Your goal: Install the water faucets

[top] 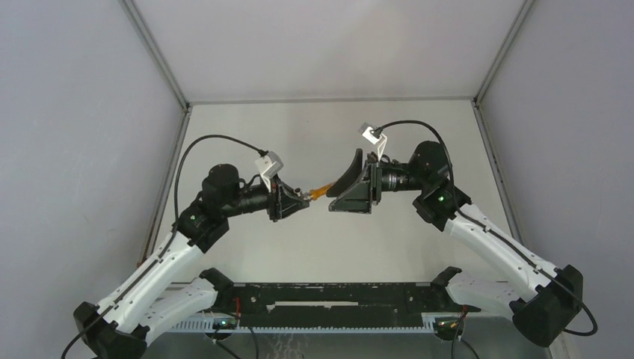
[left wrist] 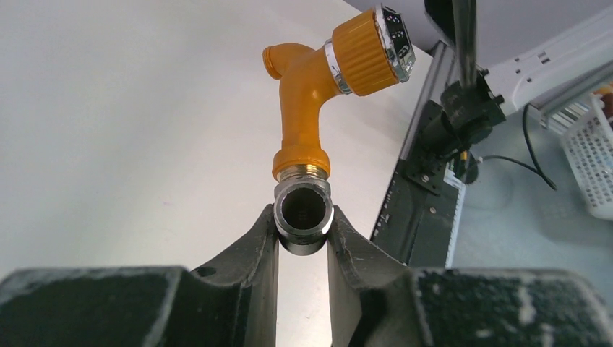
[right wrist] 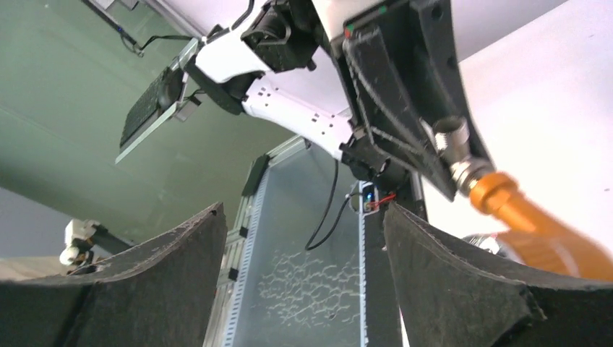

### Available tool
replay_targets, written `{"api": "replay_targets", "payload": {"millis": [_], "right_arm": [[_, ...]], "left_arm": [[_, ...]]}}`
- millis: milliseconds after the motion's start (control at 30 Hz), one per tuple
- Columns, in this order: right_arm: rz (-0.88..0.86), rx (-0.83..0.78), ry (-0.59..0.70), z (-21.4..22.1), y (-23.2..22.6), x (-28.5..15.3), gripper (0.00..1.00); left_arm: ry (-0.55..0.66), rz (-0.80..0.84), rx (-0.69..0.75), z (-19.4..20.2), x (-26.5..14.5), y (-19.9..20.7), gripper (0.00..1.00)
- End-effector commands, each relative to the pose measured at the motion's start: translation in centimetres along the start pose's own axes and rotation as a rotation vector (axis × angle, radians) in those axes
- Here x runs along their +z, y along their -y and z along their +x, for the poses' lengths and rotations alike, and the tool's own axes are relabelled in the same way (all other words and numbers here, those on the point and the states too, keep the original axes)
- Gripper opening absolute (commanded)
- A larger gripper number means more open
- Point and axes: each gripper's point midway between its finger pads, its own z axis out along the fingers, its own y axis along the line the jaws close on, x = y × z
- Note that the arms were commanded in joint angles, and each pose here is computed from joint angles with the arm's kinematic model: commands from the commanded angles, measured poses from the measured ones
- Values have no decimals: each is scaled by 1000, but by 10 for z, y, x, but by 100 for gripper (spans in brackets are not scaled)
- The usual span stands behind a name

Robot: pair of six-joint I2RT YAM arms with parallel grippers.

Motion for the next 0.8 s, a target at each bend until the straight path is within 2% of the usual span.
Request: {"api": "replay_targets", "payload": {"millis": [0, 167, 267, 433, 600, 767], "right_arm": [[88, -83, 83, -26, 14, 4, 86], [143, -46, 111, -43, 27, -2, 87], [224, -171, 175, -52, 18, -19, 89], [472, -412, 247, -40, 39, -60, 94], [374, -739, 245, -9, 20, -73, 95], [321, -839, 213, 1, 5, -76, 100]], "left_arm": [[-4, 102, 32, -2, 0, 15, 0], [2, 90, 12, -5, 2, 13, 0], [-5, 104, -20, -4, 4, 15, 0], [5, 189, -73, -11, 4, 30, 0], [-40, 380, -145, -26, -10, 57, 0], [-103, 463, -197, -30, -15, 66, 0]]}}
